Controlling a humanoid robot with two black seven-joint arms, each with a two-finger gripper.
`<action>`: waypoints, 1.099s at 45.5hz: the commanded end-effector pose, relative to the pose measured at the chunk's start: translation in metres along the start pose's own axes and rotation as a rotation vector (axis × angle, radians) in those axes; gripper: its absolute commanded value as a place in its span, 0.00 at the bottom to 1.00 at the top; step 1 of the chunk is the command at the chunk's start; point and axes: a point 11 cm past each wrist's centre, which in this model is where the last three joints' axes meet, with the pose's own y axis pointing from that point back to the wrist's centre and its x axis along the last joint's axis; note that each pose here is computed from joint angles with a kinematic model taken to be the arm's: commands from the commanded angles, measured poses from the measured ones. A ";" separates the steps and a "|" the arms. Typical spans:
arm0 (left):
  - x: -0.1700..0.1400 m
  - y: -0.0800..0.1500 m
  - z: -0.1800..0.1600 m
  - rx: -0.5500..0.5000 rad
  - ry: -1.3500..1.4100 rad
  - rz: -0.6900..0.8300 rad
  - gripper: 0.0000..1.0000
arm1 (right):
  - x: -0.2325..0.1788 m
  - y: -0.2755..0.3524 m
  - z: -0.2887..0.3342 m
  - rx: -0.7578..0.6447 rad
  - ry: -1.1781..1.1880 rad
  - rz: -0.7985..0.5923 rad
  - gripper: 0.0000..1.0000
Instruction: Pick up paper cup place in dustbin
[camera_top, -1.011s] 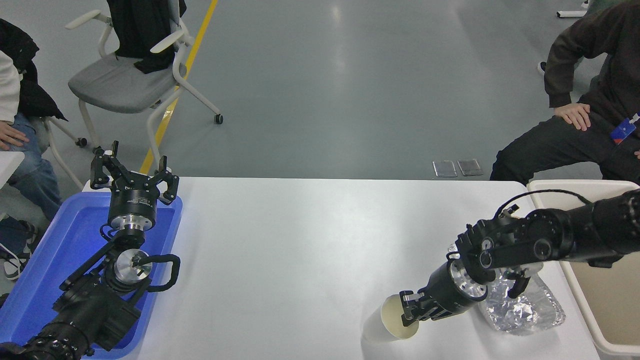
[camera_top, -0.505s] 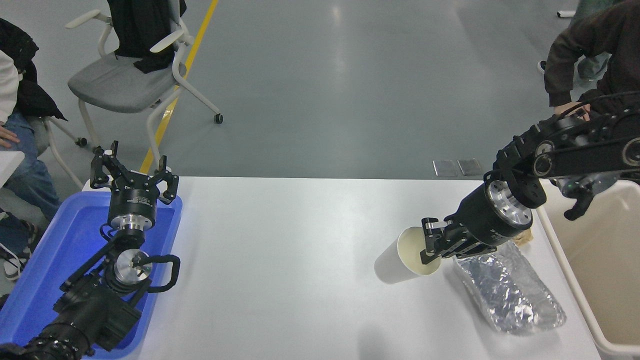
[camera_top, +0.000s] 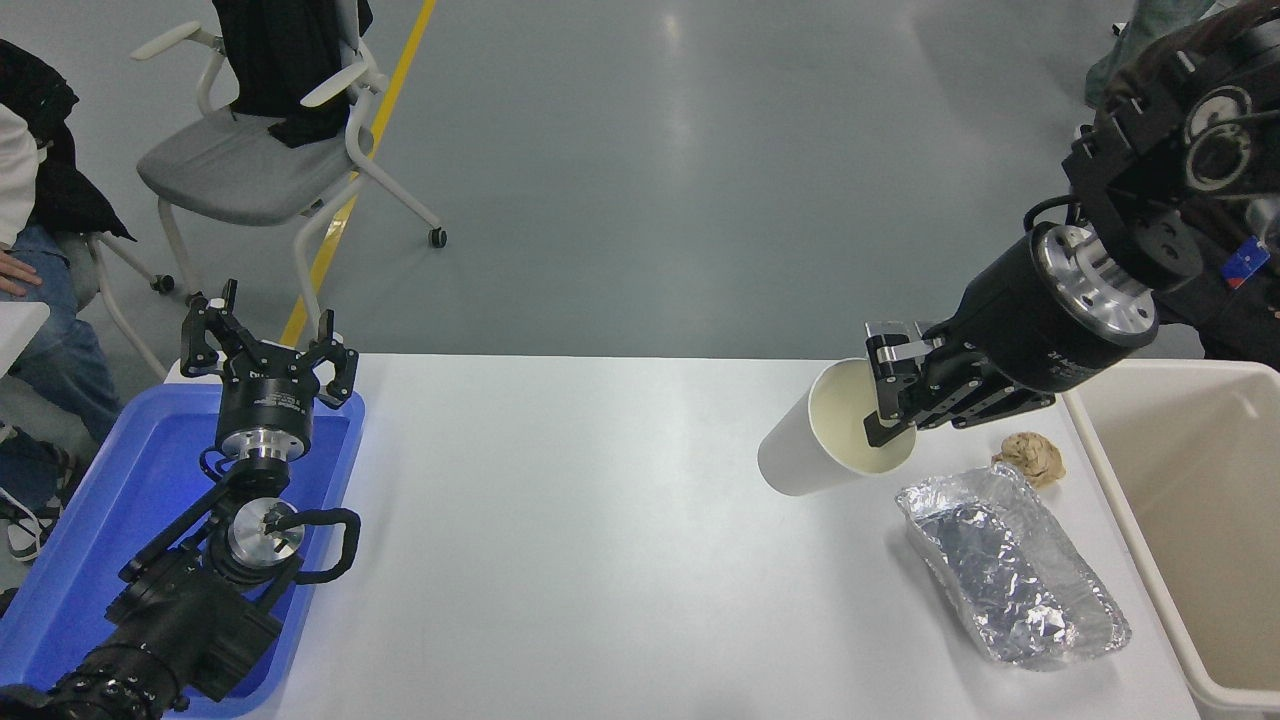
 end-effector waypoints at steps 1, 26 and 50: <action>0.000 0.000 0.000 0.000 0.000 0.000 0.99 | -0.002 0.010 0.000 -0.038 0.004 0.002 0.00; 0.000 0.000 0.000 0.000 0.000 0.000 0.99 | 0.014 0.034 0.146 -0.320 -0.014 0.075 0.00; 0.000 0.000 -0.001 0.001 0.001 0.000 0.99 | -0.007 0.018 0.337 -0.441 -0.269 0.263 0.00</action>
